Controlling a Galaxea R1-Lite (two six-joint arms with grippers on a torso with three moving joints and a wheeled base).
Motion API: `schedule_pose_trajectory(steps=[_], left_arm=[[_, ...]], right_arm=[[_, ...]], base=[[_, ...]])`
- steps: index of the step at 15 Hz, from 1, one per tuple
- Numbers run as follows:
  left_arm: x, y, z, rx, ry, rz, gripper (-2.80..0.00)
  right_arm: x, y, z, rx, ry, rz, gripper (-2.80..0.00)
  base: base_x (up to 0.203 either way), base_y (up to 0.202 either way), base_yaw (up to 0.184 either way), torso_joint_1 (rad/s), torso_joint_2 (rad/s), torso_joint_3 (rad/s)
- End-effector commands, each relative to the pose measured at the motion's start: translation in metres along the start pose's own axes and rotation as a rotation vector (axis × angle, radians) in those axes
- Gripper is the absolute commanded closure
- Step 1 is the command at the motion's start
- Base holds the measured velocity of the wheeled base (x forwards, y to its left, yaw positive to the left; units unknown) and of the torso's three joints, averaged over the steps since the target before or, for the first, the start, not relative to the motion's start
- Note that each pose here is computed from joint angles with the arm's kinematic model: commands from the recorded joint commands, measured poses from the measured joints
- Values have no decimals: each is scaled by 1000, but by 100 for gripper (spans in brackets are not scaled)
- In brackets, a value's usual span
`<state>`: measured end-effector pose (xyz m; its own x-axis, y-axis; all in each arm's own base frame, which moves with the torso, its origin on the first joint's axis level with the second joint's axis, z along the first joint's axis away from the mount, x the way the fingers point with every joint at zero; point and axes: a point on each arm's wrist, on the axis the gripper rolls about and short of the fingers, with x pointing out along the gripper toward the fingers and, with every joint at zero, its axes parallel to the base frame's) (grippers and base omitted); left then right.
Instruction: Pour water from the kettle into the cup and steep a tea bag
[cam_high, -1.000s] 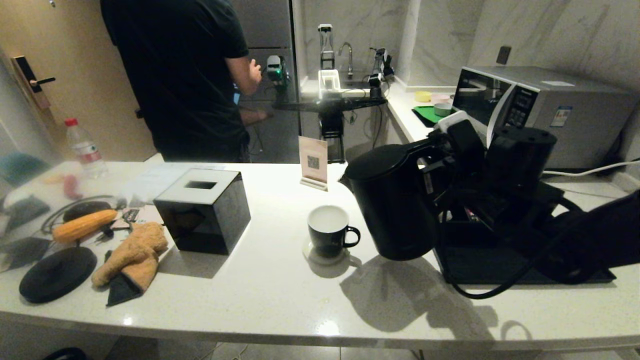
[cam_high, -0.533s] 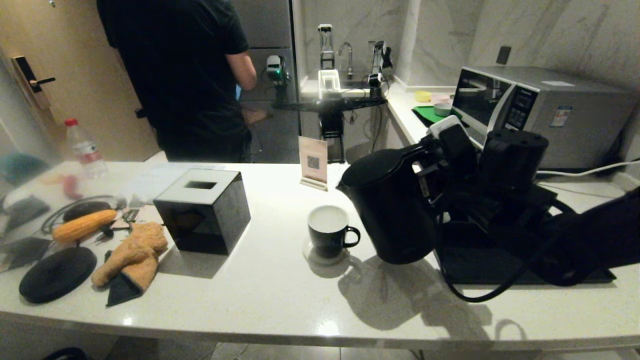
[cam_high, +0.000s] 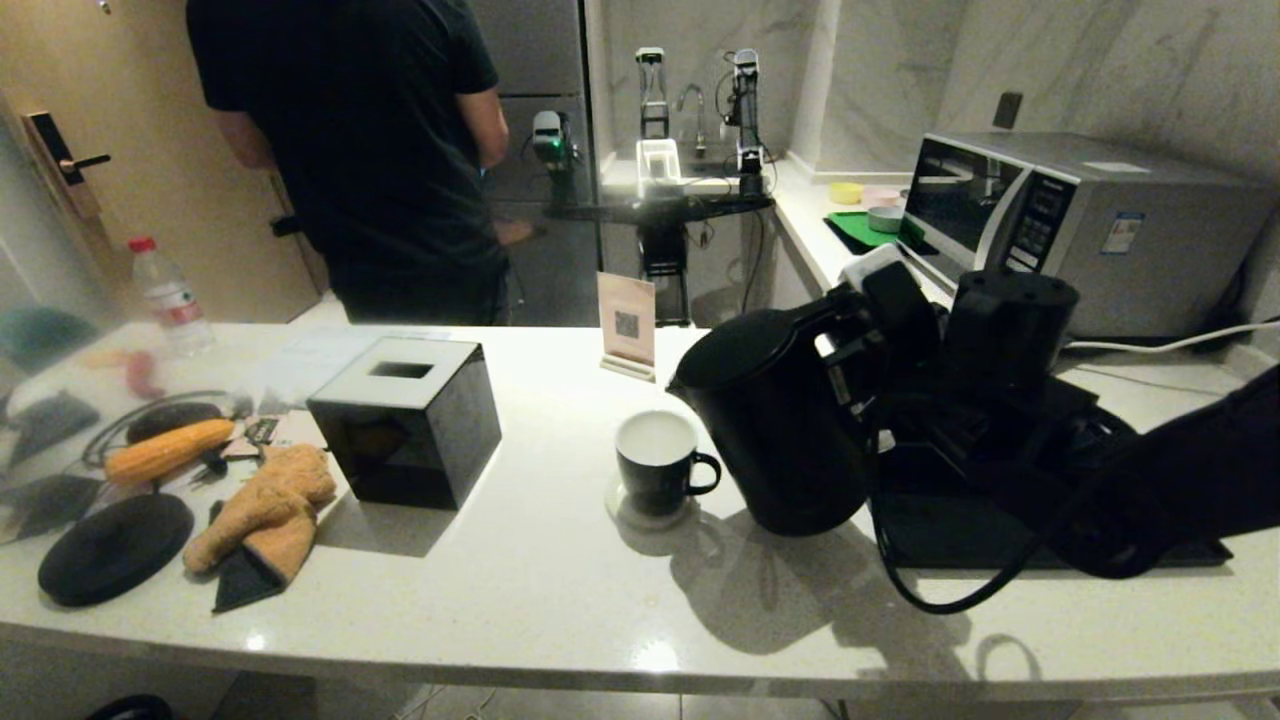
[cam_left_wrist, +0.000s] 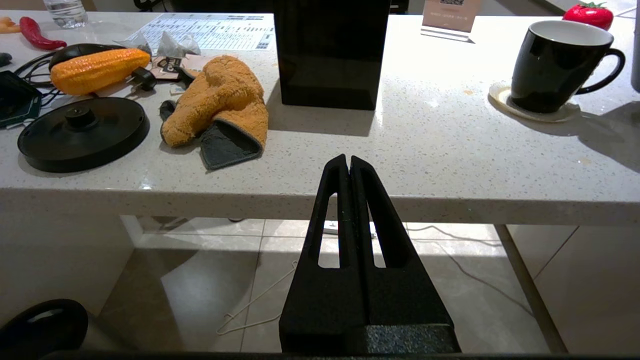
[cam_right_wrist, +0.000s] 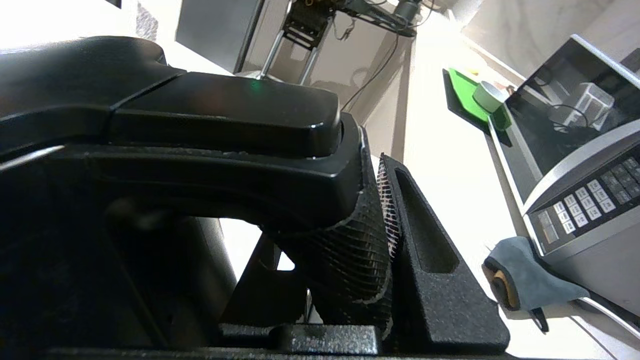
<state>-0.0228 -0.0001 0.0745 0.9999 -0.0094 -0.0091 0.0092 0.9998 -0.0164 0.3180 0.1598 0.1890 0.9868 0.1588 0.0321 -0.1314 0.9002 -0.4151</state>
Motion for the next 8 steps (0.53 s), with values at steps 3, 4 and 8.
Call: schedule_pose_trajectory(steps=[3, 4, 8], left_arm=[[0, 0, 0, -1, 0, 0, 0], [0, 0, 0, -1, 0, 0, 0], [0, 0, 0, -1, 0, 0, 0]], right_arm=[[0, 4, -7, -12, 17, 8, 0], [1, 4, -8, -25, 20, 9, 0], [5, 8, -12, -41, 12, 6, 0]], base=[[0, 0, 0, 0, 0, 0], [0, 0, 0, 0, 0, 0], [0, 0, 0, 0, 0, 0]])
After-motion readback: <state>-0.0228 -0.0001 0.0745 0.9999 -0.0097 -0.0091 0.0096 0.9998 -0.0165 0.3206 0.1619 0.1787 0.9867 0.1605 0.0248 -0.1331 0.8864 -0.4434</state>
